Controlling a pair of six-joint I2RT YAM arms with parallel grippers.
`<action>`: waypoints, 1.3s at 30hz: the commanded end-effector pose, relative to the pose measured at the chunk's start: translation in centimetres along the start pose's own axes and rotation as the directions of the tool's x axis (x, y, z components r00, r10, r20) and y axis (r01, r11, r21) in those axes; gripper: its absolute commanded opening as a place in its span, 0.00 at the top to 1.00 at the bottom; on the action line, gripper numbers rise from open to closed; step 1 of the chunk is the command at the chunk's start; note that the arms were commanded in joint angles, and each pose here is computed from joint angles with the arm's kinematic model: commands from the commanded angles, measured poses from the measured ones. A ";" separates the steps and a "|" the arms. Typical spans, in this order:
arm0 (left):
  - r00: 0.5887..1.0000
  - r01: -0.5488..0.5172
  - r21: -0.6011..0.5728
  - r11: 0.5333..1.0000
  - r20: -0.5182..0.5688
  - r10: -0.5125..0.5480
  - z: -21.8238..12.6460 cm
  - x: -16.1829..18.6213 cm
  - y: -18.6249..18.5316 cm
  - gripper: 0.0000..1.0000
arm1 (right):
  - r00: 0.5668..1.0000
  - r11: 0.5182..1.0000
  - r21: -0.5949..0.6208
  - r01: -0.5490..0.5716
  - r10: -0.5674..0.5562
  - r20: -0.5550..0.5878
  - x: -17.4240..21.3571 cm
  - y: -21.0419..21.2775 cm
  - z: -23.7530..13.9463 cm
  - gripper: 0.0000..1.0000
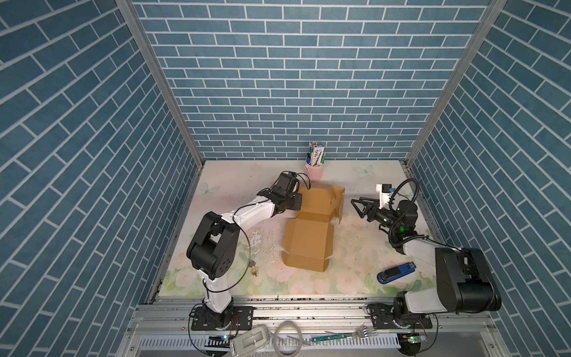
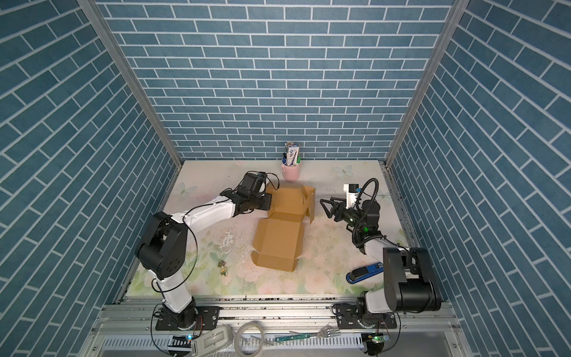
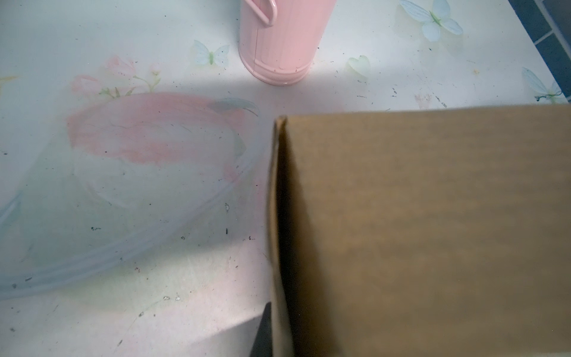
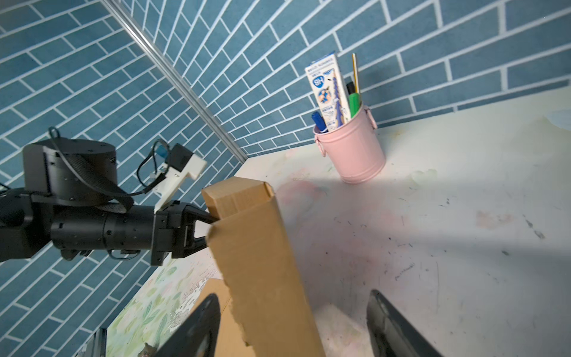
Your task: Fold the paper box
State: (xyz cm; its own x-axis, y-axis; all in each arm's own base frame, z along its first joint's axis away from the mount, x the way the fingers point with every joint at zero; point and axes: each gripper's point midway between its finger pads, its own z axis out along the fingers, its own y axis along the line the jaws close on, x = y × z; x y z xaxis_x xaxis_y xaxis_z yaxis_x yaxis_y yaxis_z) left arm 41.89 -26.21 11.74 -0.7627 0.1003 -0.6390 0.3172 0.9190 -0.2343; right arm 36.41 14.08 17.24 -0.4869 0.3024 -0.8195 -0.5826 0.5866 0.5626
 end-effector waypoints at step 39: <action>0.998 -0.043 0.123 0.991 0.048 0.037 0.1 -0.7 -3.8 0.99 | 0.977 0.977 -0.190 0.102 -0.133 -0.164 3.7 6.4 5.2 0.45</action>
State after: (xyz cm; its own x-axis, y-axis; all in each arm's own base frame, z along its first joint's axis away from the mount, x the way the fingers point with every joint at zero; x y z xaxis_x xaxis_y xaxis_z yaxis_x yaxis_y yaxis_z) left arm 41.11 -28.54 12.46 -0.7383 0.1200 -0.6637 0.4011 0.8692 -0.2891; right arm 33.73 22.55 16.52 -0.5532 0.1202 -0.8244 -0.7288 0.4095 0.5487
